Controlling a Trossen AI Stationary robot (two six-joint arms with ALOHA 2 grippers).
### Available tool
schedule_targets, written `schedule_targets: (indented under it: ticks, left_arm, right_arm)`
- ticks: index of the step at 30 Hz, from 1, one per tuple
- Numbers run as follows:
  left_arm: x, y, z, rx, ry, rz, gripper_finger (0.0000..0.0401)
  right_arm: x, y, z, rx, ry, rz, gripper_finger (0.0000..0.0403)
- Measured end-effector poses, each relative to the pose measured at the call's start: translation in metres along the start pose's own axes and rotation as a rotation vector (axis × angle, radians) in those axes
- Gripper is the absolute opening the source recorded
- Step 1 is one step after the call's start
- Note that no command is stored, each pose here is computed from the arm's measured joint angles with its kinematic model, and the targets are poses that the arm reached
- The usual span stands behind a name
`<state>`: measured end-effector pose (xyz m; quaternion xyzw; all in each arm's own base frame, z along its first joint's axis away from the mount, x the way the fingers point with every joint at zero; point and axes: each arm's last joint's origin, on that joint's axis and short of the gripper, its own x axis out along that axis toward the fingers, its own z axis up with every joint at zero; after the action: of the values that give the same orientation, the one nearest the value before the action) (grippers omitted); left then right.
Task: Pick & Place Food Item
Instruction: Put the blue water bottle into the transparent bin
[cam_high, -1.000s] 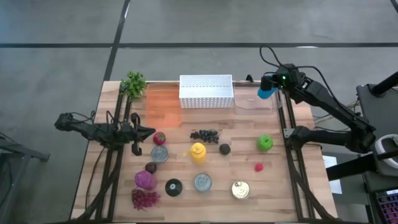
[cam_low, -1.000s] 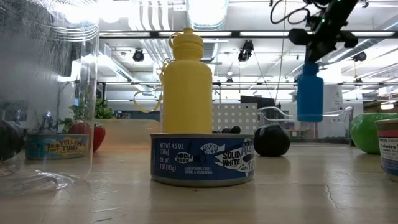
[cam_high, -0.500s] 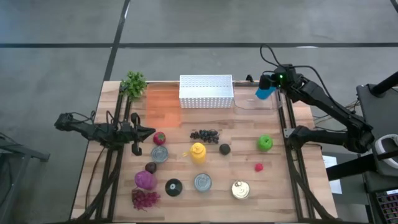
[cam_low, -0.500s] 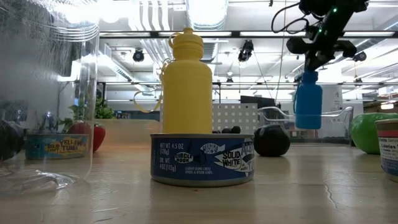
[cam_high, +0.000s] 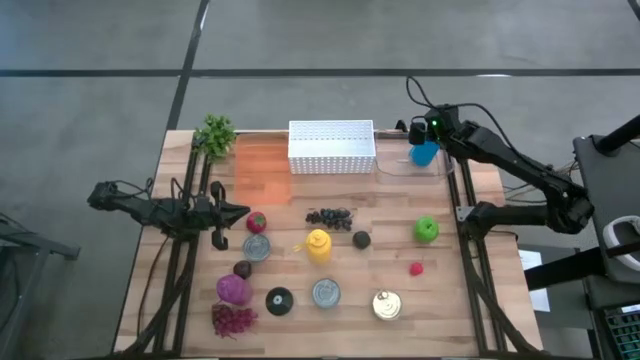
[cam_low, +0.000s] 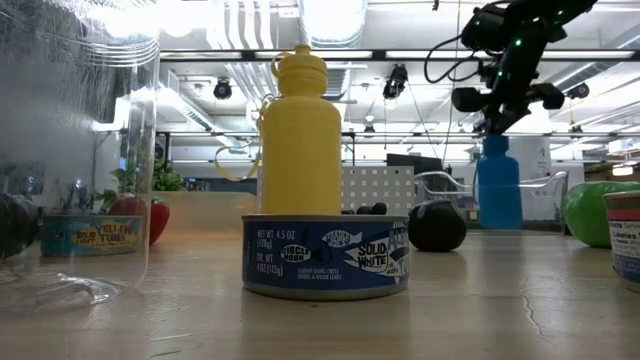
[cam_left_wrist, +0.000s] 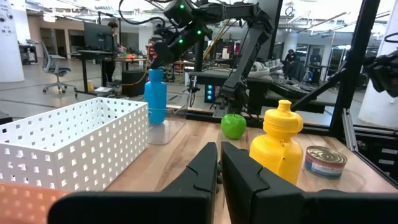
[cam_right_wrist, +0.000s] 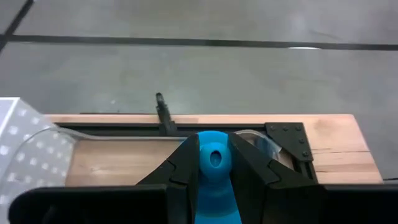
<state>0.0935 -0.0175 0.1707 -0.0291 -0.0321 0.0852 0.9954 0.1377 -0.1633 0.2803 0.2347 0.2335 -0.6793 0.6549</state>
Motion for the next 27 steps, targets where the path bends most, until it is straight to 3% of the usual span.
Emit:
schedule_targets:
  ticks: [10, 27]
  left_arm:
    - [0.0, 0.0, 0.0, 0.0, 0.0, 0.0, 0.0028]
    - [0.0, 0.0, 0.0001, -0.003, 0.0, 0.0, 0.0028]
  right_arm:
    - [0.0085, 0.0009, 0.0003, 0.001, 0.008, -0.031, 0.0074]
    - [0.0089, 0.0011, -0.0001, 0.001, 0.012, -0.028, 0.0175]
